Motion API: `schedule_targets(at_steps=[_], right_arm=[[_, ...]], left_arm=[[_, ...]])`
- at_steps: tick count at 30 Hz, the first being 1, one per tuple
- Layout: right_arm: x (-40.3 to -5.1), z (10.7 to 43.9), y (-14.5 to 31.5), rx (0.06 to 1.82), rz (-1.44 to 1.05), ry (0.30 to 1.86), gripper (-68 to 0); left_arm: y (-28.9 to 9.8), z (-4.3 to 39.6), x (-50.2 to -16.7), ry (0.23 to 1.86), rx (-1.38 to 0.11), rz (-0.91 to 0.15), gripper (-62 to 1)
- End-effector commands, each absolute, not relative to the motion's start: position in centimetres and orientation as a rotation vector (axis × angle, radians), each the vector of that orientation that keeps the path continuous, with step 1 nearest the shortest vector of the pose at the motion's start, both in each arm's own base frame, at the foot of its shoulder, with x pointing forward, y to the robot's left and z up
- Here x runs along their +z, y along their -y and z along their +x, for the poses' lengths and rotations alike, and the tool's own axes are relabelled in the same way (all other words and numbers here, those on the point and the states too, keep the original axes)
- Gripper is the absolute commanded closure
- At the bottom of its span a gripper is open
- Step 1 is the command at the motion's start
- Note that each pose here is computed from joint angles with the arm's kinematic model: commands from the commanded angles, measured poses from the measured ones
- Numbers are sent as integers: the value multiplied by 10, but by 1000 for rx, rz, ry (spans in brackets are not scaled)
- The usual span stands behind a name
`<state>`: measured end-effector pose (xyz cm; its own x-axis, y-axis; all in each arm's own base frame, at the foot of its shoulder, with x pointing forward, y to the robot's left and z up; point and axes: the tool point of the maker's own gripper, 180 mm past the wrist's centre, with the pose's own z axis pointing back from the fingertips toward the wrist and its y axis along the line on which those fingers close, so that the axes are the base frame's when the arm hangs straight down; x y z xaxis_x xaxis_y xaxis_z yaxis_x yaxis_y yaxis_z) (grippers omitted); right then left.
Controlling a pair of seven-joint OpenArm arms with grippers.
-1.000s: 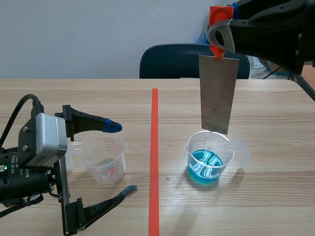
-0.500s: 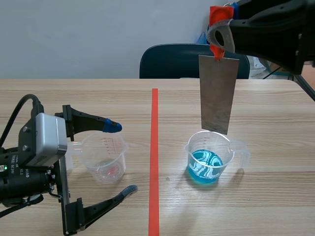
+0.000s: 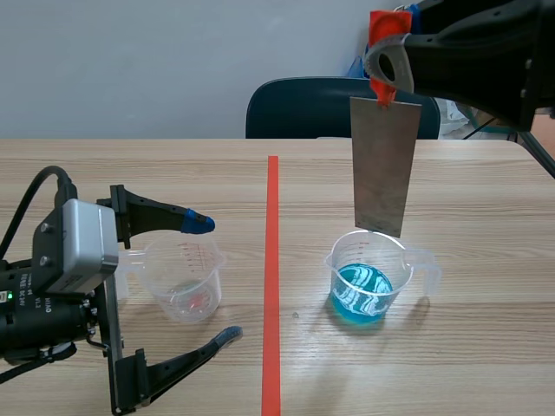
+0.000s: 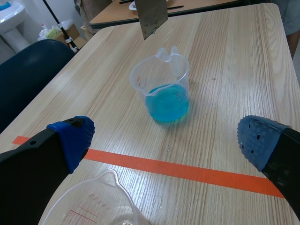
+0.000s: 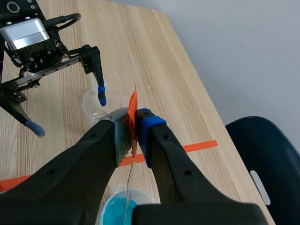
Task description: Do the redox reaction experiment
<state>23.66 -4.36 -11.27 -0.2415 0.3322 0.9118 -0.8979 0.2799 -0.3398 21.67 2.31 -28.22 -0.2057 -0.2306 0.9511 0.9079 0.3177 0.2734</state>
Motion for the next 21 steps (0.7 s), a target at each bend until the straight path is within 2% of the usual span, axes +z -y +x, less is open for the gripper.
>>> schedule_targets(at_steps=[1, 18, 19, 21], right_arm=[[-104, 235, 42, 1297, 596, 1363, -9], [-104, 235, 42, 1297, 596, 1363, -9], [-104, 235, 42, 1297, 596, 1363, -9], [-104, 235, 42, 1298, 596, 1363, -9]], left_arm=[[-19, 215, -274, 1411, -1186, -705, -623], [-19, 216, -274, 1411, -1187, -703, -623], [-19, 215, -274, 1411, -1187, -703, -597], [-19, 215, -274, 1411, -1187, -703, -455]])
